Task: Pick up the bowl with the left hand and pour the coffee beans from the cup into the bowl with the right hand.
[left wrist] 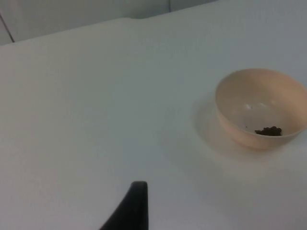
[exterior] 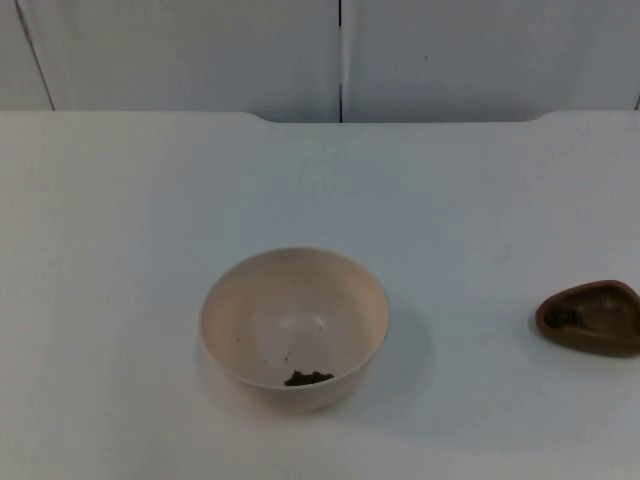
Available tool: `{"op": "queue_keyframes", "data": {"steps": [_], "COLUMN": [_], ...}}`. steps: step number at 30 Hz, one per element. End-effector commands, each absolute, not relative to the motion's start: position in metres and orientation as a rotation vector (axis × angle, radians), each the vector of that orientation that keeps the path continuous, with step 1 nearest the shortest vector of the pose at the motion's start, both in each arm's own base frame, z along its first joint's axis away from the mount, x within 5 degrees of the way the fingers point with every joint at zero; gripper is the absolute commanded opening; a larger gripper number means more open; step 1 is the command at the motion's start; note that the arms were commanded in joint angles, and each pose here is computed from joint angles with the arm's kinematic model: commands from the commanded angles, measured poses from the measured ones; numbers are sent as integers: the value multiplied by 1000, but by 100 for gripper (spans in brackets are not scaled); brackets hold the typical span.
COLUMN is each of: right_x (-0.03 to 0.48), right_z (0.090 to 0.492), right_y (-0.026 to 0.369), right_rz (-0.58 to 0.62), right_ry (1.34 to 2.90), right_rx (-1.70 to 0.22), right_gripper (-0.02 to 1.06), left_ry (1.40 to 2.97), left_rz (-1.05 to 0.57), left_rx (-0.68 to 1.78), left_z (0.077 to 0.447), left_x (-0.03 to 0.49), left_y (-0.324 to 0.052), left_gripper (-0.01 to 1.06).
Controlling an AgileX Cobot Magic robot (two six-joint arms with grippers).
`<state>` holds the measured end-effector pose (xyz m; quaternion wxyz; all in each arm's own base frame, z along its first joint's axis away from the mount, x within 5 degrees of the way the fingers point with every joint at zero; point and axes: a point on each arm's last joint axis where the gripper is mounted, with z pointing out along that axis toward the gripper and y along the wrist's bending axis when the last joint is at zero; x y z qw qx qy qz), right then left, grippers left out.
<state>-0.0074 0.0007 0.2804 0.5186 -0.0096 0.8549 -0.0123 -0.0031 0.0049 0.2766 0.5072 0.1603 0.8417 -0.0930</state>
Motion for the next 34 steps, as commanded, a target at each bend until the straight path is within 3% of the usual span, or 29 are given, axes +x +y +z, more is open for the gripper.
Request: {"op": "queue_keyframes", "data": {"steps": [1,34], "right_x": [-8,-8], "right_z": [281,281], "right_y": [1,1], "right_rz": [-33,-30], "right_ry": [2044,2044], "right_rx": [-13,-14], "right_gripper": [105,105], "left_ry": [2038,2061], "left_rz": [-198,28], "left_rx": [345,-32], "left_z": [275,275], "left_x": [-3,-5], "left_y": [5,4], "left_gripper": [105,105]}}
